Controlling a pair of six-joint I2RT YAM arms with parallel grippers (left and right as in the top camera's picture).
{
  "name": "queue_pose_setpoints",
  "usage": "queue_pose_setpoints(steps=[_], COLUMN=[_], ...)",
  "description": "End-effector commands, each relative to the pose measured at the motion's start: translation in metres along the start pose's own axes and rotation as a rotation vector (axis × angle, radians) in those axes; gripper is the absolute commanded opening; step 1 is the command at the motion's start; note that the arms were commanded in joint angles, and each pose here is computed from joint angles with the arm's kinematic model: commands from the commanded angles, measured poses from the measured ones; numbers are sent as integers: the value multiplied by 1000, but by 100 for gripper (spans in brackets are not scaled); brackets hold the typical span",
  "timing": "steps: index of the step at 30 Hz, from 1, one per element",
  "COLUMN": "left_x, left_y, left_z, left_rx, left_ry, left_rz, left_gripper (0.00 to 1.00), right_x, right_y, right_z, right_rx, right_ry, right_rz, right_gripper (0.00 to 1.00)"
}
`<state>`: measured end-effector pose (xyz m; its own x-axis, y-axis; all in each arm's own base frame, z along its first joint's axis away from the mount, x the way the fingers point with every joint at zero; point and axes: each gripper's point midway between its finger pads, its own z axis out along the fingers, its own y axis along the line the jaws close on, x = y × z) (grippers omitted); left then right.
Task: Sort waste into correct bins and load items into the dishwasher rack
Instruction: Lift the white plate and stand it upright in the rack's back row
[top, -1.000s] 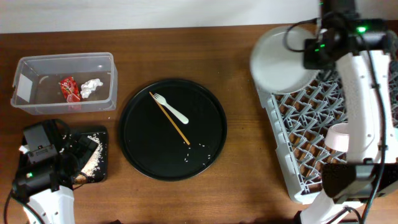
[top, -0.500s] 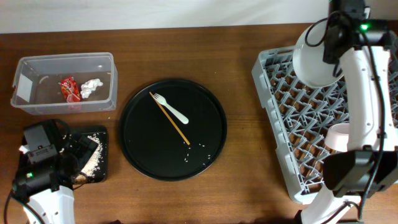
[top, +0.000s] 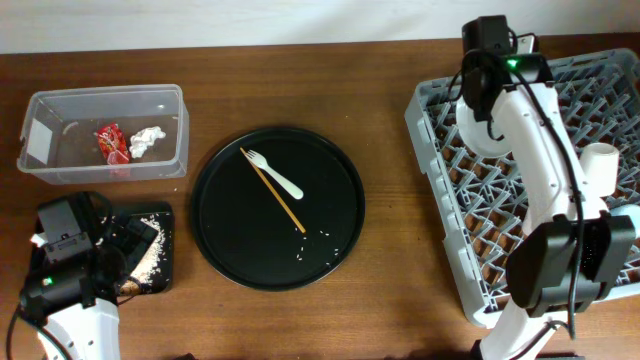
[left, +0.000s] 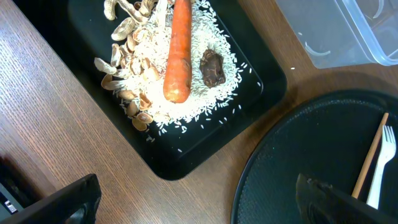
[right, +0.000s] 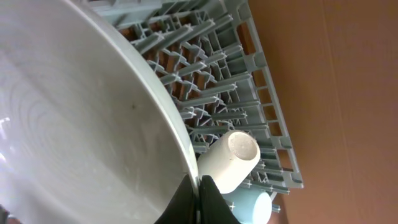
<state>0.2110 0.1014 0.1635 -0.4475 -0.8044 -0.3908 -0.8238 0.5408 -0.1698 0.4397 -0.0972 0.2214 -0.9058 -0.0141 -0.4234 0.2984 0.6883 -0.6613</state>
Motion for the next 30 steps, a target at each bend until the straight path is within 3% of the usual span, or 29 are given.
queue_pose_setpoints(steps=[1,2,3,4,5,9,16,20,21,22,25,28,30], left_x=[-7,-7,-7,-7,-7,-7,-7,-7,-7,-7,-7,-7,-7], left_y=[-1,-1,-1,-1,-1,-1,-1,-1,-1,-1,-1,-1,-1], left_z=[-6,-6,-6,-6,-6,-6,-6,-6,-6,-6,-6,-6,-6], left_rx=[8,8,8,8,8,8,8,8,8,8,8,8,8], left_ry=[-27,-27,-27,-27,-27,-27,-27,-27,-27,-27,-27,-27,-27], left_rz=[-17,-17,-17,-17,-17,-17,-17,-17,-17,-17,-17,-17,-17], left_gripper=[99,99,99,99,99,99,99,99,99,99,99,99,99], right_x=[-2,-1,1,2,4,10,44,61,64,69,78,87,95], right_y=[16,27,41,50,56,58,118,134,137,140,144,151,159], right_z=[-13,-18,-26,-31,-37,-60,-110,-103,-97,-84,-68,-57,-50], right_rx=[-16,-65,-132,-173,-209,-289,-784,-830,-822,-797,-778,-775,-777], right_ry=[-25,-26,-24,-21,-19,20,145,172,180,192,217,236,248], right_rz=[-28,-41,-58,-71,-82,-67,-222,-321,-328,-327,-316,-316,-322], right_gripper=[29,62,75,81,100,99,99,99,96,83,64,52,49])
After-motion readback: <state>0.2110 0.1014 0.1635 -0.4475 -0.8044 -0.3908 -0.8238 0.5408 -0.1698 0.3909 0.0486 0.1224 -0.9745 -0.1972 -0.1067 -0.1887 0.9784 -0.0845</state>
